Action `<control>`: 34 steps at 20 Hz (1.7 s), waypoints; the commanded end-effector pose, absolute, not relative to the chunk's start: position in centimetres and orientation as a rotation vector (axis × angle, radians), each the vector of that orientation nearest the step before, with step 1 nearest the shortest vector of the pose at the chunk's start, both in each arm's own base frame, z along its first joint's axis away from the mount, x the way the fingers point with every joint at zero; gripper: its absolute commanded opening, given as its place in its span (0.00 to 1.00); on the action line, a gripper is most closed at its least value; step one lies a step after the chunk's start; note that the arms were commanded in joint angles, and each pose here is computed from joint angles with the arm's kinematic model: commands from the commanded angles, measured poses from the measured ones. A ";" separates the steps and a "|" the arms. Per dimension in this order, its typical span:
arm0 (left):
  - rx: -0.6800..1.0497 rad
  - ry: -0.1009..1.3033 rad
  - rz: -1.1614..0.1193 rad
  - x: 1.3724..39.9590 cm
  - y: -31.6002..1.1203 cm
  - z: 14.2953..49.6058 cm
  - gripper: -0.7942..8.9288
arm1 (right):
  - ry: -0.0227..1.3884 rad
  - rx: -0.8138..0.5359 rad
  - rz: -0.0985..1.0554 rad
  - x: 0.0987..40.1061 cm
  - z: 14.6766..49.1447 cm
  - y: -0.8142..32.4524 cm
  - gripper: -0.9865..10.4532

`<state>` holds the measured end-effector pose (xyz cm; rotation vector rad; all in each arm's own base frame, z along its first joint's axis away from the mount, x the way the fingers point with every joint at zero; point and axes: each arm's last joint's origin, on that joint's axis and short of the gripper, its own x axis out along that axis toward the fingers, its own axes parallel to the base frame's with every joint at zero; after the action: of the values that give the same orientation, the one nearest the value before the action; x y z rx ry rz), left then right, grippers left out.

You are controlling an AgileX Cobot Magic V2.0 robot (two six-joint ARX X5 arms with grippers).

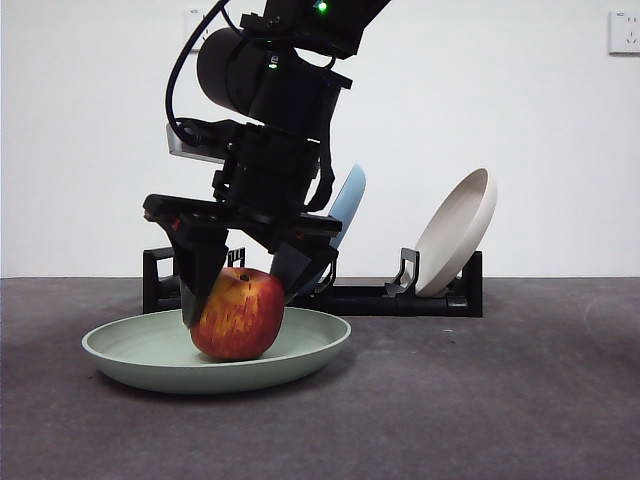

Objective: Take the green plate from the plate rack,put the plate on the table,take the apple from the table,put the apple in the plate

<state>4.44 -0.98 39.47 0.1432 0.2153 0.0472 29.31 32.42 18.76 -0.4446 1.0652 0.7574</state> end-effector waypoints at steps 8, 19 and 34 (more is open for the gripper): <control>0.146 0.237 0.028 4.4 -1.0 39.1 0.53 | 1.112 -0.449 0.747 28.9 17.9 32.6 0.51; 0.130 0.263 0.003 4.3 -1.1 38.9 0.53 | 1.110 -0.445 0.747 28.8 18.2 32.6 0.61; 0.048 0.255 -0.310 6.4 -3.5 39.7 0.53 | 0.862 -0.335 0.751 24.9 33.1 25.9 0.60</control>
<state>6.05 -3.25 39.69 0.0523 0.2549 -0.2979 24.92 26.31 33.02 -0.3266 0.8564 0.7618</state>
